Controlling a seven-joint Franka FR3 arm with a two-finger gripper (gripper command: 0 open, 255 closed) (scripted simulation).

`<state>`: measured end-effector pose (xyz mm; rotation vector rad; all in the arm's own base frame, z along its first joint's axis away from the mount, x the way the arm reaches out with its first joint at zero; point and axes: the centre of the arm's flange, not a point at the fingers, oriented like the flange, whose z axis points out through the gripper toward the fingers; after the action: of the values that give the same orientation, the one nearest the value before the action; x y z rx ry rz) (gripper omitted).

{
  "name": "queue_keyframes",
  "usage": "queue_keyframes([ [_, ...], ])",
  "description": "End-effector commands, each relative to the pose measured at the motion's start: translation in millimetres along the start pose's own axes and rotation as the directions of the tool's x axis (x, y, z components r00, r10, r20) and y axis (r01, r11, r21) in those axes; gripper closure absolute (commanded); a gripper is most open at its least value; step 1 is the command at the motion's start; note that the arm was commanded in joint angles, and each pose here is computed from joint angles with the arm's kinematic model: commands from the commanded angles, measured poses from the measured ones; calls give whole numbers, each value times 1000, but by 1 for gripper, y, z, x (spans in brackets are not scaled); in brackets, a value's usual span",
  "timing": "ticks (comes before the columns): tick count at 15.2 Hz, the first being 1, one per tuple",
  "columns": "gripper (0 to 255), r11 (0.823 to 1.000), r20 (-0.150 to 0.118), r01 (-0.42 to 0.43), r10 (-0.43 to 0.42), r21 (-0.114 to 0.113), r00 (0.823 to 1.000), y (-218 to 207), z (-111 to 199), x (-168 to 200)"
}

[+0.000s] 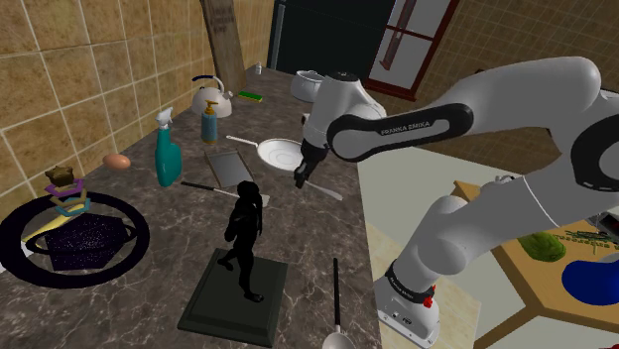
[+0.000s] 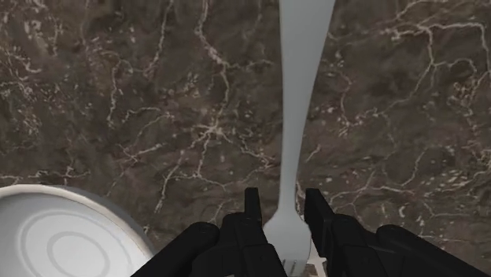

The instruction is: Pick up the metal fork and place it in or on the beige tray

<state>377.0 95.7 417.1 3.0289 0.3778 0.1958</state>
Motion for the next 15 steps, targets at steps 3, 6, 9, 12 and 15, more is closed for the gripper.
queue_keyframes([
  [3, 255, 1000, 0, 0, 0, 0, 1000, 1, 1, 27],
  [6, 255, 1000, 0, 0, 0, 0, 1000, 2, 8, 66],
  [9, 255, 1000, 0, 0, 0, 0, 1000, 3, 15, 105],
  [12, 255, 1000, 0, 0, 0, 0, 1000, 3, 23, 143],
  [15, 255, 1000, 0, 0, 0, 0, 1000, 4, 30, 182],
])
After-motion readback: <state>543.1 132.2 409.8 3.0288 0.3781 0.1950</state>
